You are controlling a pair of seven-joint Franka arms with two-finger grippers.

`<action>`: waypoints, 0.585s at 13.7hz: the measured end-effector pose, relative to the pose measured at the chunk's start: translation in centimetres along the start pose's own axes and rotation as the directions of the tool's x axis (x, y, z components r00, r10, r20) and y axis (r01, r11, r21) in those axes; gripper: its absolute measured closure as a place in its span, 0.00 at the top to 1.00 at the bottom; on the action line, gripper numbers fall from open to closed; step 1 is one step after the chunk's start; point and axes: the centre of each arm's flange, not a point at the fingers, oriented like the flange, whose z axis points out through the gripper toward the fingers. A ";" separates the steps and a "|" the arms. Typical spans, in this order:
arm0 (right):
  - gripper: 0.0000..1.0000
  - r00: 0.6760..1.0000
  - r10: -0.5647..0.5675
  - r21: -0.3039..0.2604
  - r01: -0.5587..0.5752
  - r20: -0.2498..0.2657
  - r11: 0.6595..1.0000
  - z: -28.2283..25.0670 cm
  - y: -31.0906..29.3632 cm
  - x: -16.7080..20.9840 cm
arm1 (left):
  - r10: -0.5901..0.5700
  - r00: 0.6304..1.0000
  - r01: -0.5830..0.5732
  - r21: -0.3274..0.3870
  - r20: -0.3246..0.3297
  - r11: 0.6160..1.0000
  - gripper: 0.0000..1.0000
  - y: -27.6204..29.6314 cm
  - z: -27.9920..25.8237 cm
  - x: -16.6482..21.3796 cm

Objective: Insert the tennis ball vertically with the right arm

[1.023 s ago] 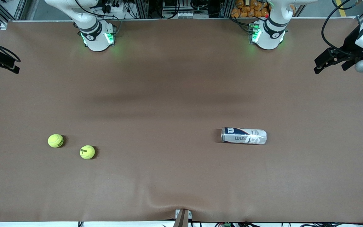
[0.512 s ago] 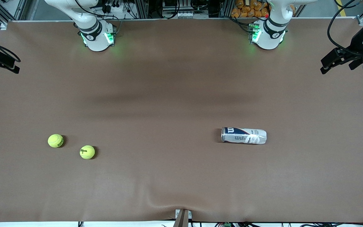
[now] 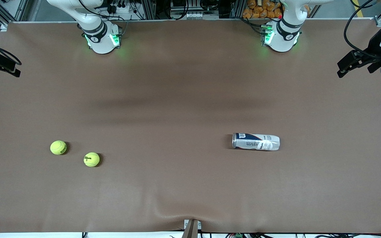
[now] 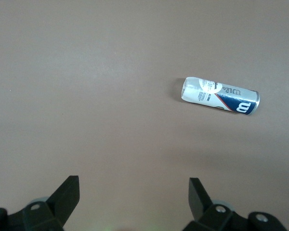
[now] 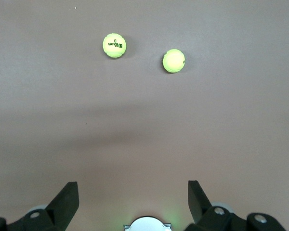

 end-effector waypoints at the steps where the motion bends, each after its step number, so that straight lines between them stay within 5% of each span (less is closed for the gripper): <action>1: 1.00 1.000 0.000 0.000 0.000 0.000 1.000 0.0 0.0 0.0 | 0.000 1.000 0.000 0.000 0.001 1.000 1.00 0.0 0.0 0.0; 8: 1.00 1.000 0.000 0.000 0.000 0.002 1.000 0.1 0.0 0.1 | 0.057 0.998 -0.057 0.007 0.034 0.998 1.00 1.7 1.4 0.3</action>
